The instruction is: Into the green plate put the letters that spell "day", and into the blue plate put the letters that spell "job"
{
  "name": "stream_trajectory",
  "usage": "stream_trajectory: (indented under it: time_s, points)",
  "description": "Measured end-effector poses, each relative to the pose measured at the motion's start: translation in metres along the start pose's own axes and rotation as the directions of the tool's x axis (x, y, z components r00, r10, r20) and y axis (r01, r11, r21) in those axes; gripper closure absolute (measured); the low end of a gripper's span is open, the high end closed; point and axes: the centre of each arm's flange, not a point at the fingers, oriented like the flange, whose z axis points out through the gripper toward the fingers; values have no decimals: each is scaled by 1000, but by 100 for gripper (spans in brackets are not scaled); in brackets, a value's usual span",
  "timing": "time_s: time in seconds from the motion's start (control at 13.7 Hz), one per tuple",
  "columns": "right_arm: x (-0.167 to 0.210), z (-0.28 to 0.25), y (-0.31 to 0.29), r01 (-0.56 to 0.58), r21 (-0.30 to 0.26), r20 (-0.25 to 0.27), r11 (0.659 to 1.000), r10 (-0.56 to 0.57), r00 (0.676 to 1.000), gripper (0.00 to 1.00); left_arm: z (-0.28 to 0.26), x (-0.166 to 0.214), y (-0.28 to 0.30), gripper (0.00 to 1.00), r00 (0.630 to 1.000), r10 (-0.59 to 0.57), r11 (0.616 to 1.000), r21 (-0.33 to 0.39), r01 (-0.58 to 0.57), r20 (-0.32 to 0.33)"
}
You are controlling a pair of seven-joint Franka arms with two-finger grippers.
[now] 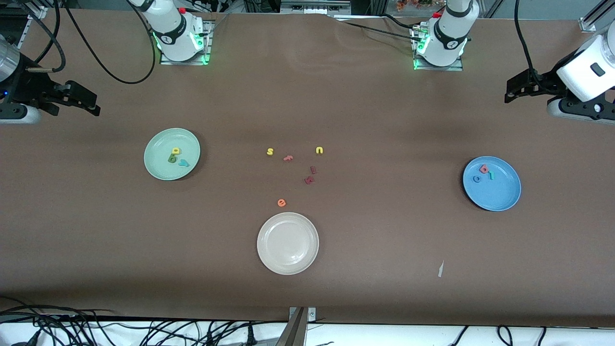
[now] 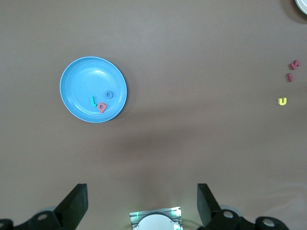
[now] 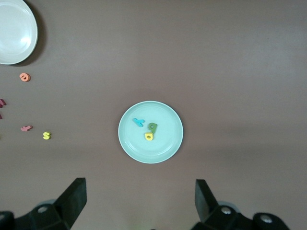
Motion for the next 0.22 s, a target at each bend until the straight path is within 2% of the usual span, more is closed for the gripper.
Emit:
stream_trajectory:
  time_s: [0.22]
  points:
    - [0, 0, 0, 0, 0, 1, 1000, 0, 1000, 0, 0, 0, -2, 0, 1000, -7, 1000, -1, 7, 0]
